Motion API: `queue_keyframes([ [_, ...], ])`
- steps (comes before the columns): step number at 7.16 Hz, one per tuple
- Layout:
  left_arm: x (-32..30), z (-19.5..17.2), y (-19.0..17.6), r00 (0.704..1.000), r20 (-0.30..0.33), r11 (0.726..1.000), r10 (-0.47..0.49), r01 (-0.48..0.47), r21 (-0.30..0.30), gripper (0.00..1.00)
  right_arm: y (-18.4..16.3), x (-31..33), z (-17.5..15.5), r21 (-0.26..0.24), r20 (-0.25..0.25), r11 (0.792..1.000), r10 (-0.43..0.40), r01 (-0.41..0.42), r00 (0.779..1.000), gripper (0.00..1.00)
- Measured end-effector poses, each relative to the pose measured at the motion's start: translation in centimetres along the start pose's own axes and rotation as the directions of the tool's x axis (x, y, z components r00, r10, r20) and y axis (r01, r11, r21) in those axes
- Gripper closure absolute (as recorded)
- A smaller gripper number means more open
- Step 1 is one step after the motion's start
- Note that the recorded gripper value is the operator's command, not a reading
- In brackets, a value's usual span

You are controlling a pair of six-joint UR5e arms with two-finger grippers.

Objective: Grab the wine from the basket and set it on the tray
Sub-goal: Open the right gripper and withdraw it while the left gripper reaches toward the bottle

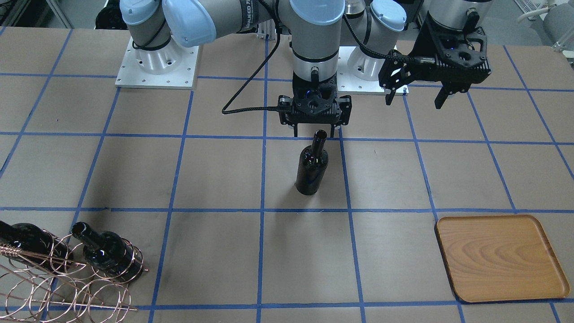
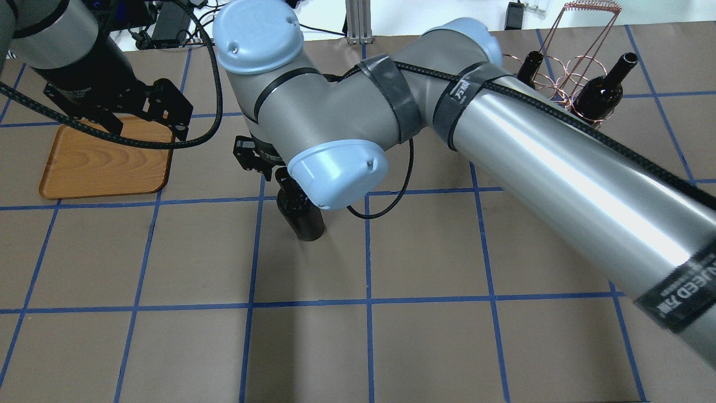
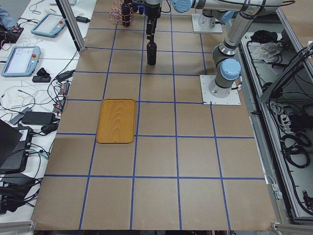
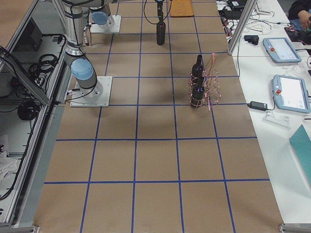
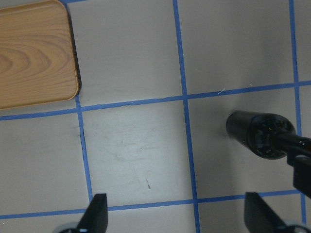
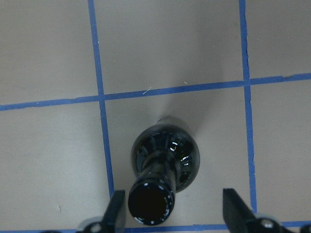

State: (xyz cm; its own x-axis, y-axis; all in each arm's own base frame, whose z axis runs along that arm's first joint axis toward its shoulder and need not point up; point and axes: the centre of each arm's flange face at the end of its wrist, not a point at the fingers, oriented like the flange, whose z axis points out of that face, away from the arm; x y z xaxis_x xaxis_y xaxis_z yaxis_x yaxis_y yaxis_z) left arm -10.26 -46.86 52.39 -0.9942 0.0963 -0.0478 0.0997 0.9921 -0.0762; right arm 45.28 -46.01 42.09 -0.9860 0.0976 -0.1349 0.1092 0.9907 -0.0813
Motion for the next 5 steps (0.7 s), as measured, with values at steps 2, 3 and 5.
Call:
queue_keyframes([
  [2, 0.3, 0.1, 0.1, 1.0, -0.002, 1.0, -0.024, 0.024, -0.01, 0.0, -3.5, 4.7, -3.7, 0.023, 0.001, 0.999, 0.047, -0.047, 0.999, 0.0],
  [3, 0.7, 0.6, -0.1, 0.997, -0.004, 0.997, -0.078, 0.078, -0.023, 0.0, -5.3, 7.5, -5.2, 0.033, -0.003, 0.998, 0.048, -0.047, 0.999, 0.0],
  [5, 3.6, 1.7, -0.7, 0.985, -0.008, 0.984, -0.174, 0.173, -0.038, 0.0, -9.6, 13.8, -6.8, 0.069, -0.04, 0.997, 0.021, -0.018, 0.999, 0.0],
])
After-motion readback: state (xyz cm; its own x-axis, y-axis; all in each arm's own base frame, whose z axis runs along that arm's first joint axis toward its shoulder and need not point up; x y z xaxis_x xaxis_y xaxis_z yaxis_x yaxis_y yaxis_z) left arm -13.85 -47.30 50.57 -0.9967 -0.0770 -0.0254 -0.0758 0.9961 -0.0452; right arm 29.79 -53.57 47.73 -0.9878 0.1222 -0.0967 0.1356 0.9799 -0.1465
